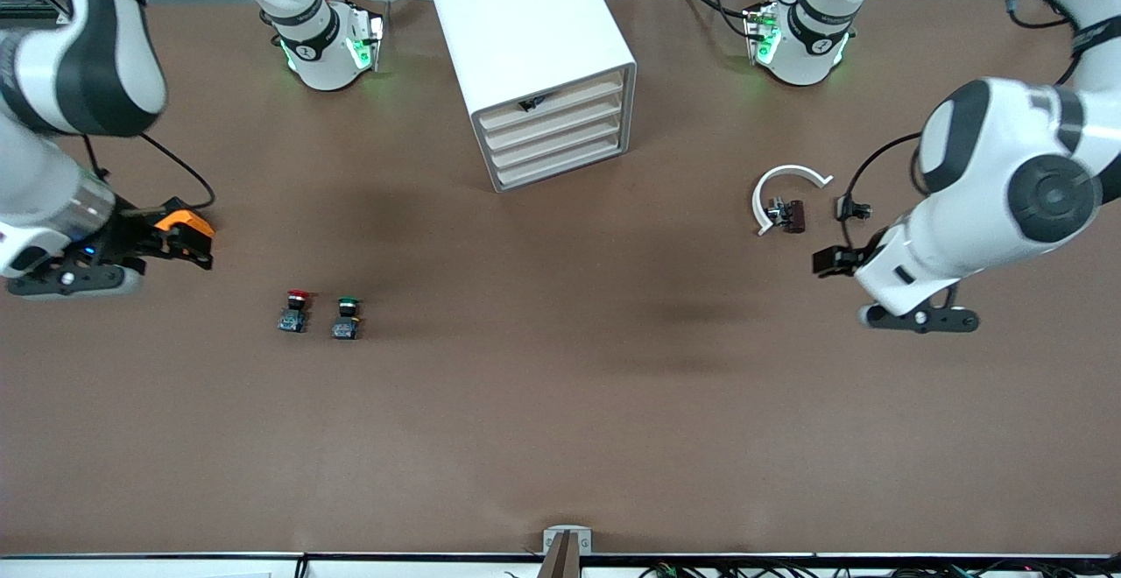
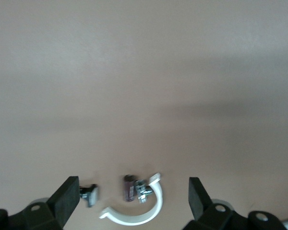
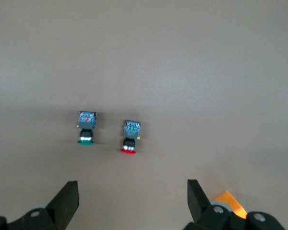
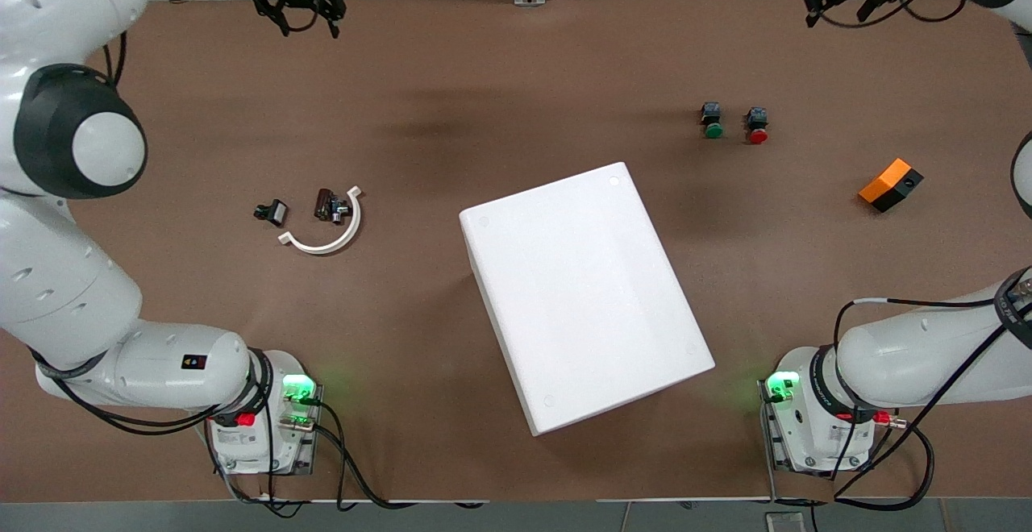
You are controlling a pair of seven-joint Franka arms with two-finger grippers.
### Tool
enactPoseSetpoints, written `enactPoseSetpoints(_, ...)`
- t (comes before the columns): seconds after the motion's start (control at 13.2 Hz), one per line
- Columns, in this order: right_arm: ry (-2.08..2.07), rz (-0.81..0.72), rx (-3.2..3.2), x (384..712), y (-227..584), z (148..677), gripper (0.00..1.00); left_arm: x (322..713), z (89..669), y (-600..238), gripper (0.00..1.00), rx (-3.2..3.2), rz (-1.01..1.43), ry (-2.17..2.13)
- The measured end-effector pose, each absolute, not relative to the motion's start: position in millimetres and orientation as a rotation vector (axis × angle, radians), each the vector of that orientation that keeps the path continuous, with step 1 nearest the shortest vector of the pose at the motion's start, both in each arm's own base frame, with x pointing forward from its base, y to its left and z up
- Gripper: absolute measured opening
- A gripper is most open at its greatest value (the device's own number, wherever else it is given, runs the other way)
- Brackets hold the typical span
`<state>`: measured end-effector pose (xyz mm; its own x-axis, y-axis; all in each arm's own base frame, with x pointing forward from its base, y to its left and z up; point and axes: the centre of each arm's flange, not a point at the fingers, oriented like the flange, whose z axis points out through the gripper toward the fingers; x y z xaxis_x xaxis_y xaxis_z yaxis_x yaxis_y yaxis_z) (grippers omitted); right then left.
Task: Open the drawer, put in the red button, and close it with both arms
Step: 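Lower the right gripper onto the red button while the left gripper nears the cabinet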
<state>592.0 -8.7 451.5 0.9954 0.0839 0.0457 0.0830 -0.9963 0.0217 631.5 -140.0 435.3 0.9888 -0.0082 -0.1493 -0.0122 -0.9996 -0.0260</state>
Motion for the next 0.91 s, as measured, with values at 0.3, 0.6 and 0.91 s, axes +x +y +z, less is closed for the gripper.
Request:
enactPoseSetpoints(0.3, 0.136, 0.036, 3.117, 594, -8, 364, 1.0, 617, 368, -229, 1.0, -3.029, 0.335, -0.288)
enactPoseSetpoints(0.6, 0.143, -0.024, 3.115, 600, -7, 297, 1.0, 599, 335, -274, 1.0, -2.93, 0.375, -0.541)
enactPoseSetpoints(0.91, 0.143, -0.076, 3.123, 601, -1, 243, 1.0, 586, 307, -270, 1.0, -2.797, 0.527, -0.651)
